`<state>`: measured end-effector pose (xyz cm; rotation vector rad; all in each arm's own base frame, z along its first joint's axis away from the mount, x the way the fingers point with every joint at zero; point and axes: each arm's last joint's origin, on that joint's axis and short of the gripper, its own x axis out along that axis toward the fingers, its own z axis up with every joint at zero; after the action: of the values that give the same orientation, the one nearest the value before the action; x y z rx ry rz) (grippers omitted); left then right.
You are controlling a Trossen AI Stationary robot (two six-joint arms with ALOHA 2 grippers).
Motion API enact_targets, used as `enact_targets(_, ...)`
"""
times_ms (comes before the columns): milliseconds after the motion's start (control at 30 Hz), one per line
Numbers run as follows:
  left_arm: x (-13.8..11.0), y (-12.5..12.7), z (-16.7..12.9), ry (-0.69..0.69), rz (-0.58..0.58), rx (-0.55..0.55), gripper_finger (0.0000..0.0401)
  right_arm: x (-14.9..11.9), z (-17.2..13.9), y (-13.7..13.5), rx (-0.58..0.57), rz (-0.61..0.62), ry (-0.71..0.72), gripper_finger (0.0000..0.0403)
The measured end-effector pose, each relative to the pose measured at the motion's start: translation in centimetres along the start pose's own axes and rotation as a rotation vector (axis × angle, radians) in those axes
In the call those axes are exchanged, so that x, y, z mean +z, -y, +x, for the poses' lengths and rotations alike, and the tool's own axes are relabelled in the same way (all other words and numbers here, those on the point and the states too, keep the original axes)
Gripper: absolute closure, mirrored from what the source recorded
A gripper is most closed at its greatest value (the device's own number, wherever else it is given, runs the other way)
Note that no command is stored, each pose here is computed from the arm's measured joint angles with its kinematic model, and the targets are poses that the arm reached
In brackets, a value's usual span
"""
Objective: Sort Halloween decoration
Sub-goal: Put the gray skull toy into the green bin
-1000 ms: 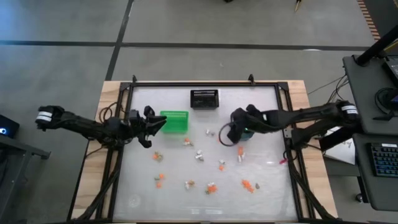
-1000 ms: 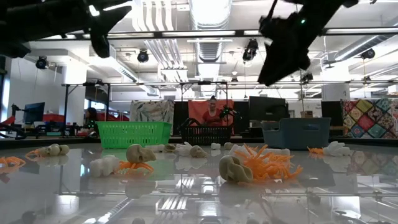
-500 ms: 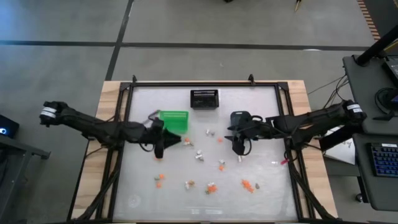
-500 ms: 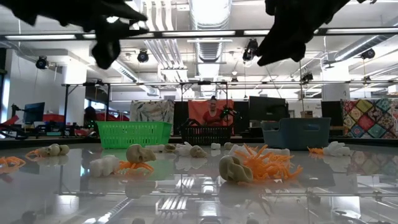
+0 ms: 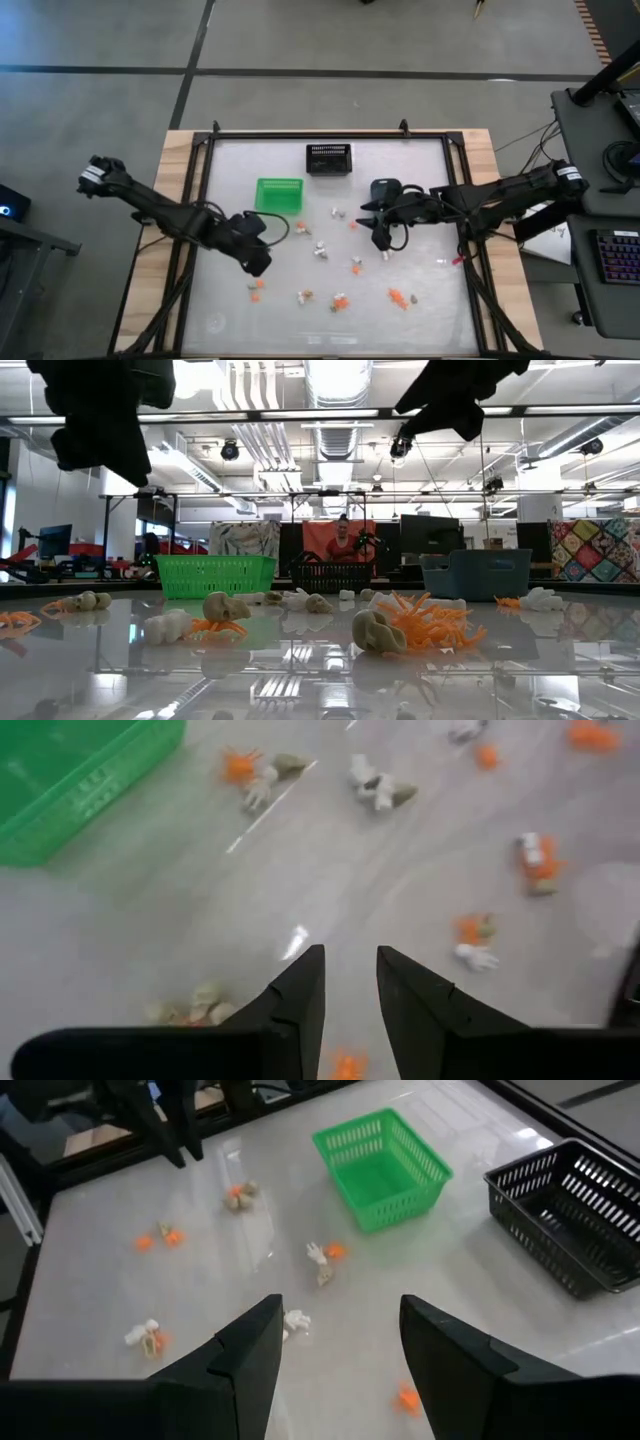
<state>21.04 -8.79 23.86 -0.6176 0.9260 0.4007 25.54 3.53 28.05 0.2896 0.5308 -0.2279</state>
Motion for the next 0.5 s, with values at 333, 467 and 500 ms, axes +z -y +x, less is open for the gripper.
enact_targets(333,-0.3,1.3,2.7,-0.152,0.027,0.205,0.0324,-0.4,0.6,0.0,-0.016,-0.028,-0.023,0.0211)
enact_targets(467,-0.7,1.3,3.6,-0.203,0.03,0.24,0.0324,-0.7,1.2,0.0,-0.025,-0.036,-0.044,0.0211)
enact_targets(500,-0.8,1.3,3.7,-0.216,0.031,0.247,0.0324,-0.8,1.4,-0.1,-0.028,-0.039,-0.05,0.0211)
